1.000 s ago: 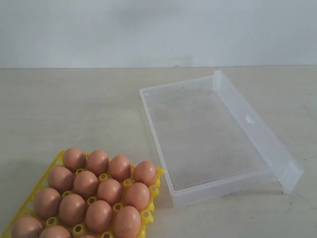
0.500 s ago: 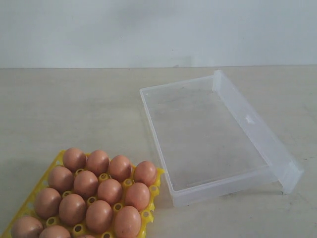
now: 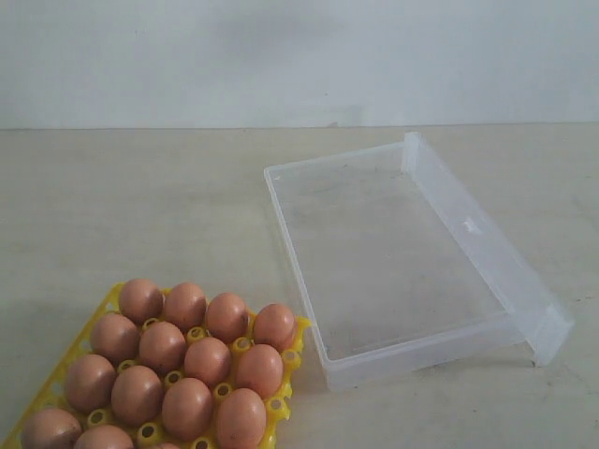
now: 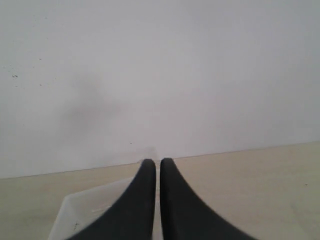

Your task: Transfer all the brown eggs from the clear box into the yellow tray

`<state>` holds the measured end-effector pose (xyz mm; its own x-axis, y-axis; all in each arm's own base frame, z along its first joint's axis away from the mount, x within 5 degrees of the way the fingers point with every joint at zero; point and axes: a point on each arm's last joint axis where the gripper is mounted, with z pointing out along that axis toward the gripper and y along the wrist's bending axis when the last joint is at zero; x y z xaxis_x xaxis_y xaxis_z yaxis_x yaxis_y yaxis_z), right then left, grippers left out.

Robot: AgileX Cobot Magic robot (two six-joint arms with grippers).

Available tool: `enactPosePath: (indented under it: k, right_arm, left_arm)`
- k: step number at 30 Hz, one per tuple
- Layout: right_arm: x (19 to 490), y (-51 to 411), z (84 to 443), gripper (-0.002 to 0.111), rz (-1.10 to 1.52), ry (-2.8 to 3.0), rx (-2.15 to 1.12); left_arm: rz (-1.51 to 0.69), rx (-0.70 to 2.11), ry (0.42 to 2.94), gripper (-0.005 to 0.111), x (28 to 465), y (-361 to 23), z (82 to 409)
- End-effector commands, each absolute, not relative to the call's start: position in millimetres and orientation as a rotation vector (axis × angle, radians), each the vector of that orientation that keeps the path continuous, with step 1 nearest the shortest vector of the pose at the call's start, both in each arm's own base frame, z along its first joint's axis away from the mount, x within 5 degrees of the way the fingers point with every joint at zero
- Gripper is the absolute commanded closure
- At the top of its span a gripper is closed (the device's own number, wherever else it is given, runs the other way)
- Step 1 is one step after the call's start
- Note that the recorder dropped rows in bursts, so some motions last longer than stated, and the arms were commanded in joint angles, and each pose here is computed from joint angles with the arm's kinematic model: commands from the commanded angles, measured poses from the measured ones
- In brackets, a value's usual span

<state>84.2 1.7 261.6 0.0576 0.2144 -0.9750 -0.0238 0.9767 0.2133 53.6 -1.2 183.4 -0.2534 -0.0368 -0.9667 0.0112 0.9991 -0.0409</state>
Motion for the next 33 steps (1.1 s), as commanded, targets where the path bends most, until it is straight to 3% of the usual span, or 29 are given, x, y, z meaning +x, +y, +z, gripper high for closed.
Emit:
enactPosePath:
  k: [1,6,15,20,27,30,33]
  right_arm:
    - [83,1,248,0.108,0.077,1.427,0.07]
    - [79,-8,225,0.108,-0.046,1.416,0.097]
    - [69,-6,176,0.108,0.015,1.95,0.199]
    - [68,-3,172,0.108,0.11,1.988,0.29]
    - [56,-9,193,0.108,-0.047,1.695,0.235]
    - [54,-11,189,0.108,-0.143,1.742,0.207]
    - [52,-9,179,0.108,-0.066,1.847,0.257]
  left_arm:
    - [-0.043,-0.014,1.821,0.103,54,-1,183]
    - [-0.043,-0.014,1.821,0.103,54,-1,183]
    - [-0.043,-0.014,1.821,0.103,54,-1,183]
    - [-0.043,-0.014,1.821,0.103,54,-1,183]
    - [-0.043,-0.014,1.821,0.103,54,-1,183]
    - [-0.043,-0.014,1.823,0.103,54,-1,183]
    - [-0.043,-0.014,1.821,0.103,54,-1,183]
